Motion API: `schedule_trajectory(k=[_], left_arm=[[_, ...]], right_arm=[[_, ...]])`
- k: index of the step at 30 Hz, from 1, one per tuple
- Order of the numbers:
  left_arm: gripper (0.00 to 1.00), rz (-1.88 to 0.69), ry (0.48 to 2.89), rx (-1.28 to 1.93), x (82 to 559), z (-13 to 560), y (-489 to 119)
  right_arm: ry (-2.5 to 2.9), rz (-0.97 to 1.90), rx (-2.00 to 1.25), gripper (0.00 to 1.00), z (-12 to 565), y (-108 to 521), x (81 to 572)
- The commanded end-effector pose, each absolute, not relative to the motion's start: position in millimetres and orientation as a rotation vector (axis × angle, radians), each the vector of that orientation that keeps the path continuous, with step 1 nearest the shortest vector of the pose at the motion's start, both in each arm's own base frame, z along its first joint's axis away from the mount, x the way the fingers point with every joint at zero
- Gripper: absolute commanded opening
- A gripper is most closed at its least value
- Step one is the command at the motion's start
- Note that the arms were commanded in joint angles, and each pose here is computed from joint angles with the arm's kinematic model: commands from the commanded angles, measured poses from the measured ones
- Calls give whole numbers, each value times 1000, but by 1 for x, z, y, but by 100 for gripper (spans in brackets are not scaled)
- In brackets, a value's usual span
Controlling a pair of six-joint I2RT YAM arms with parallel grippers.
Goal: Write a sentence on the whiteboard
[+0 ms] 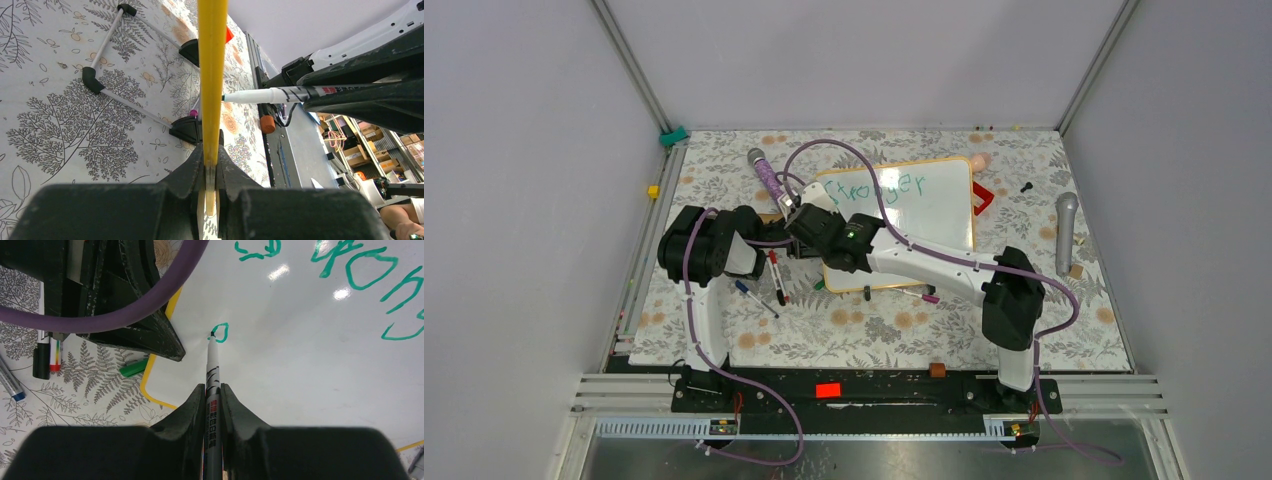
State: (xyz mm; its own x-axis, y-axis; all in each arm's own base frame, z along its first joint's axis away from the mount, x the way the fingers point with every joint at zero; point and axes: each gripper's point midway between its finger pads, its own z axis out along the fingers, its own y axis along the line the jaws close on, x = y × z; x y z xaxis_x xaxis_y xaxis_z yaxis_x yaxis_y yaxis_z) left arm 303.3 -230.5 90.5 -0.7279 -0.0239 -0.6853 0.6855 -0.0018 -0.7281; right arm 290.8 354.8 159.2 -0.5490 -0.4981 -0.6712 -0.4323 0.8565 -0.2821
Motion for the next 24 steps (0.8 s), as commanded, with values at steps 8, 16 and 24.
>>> schedule_trajectory(k=[8,16,24], left_arm=[[0,-1817,1787,688,297,88,-229],[0,-1816,1785,690,297,88,-229],[0,-1817,1788,686,297,88,-228]], right_arm=[[2252,-135,-662,0,155,337,285],[2235,-177,-649,0,163,329,287],[2214,-153,-629,0,179,326,287]])
